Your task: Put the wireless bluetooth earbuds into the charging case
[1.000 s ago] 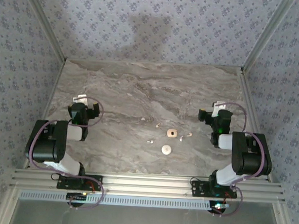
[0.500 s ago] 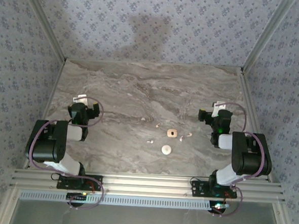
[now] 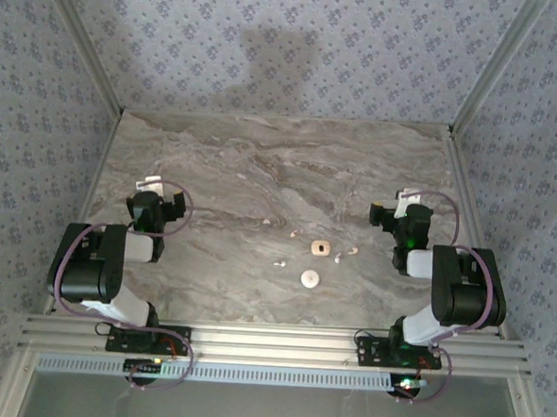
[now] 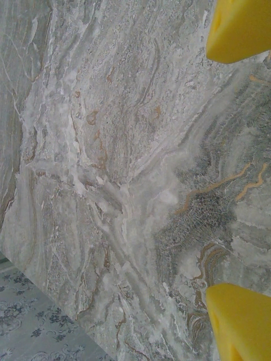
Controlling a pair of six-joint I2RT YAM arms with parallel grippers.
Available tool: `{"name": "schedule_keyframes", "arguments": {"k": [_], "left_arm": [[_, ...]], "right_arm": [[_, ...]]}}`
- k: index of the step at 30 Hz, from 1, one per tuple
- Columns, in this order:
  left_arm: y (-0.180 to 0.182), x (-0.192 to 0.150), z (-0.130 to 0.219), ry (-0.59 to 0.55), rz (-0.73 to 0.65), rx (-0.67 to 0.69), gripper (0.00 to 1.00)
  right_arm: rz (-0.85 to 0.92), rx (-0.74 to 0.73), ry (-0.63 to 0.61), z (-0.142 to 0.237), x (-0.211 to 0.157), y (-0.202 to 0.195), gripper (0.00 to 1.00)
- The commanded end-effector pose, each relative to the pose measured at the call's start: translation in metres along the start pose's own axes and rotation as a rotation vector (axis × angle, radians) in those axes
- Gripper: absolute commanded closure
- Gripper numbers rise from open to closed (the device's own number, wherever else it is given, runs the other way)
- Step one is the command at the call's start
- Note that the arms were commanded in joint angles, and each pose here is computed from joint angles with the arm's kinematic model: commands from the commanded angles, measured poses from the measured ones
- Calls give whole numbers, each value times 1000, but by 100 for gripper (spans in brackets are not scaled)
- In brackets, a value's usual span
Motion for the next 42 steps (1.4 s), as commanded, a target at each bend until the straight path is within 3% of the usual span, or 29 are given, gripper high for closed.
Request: {"name": "schedule_keyframes", "arguments": {"k": [1,37,42], "left_arm": [[2,16,-1,-57,15,1,0],[1,16,-1,-61,12,-3,0],[0,34,-1,-23,-18,-52,0]], "right_arm": [[-10,7,-17,-1,6,1,0],[-11,12,-19,-1,6,2,0],[-6,10,43,5,26,8,0]]}}
Point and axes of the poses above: each hand's point on the last joint's axis, 136 mm out from that joint toward the fingers, its own z axis back along the fingers, its own y axis along the line the jaws close on, x = y × z, the point moved 8 cm from there along z, back along the fingers, and after that the axes turned 15 degrees about -z, right-handed, at the moved point
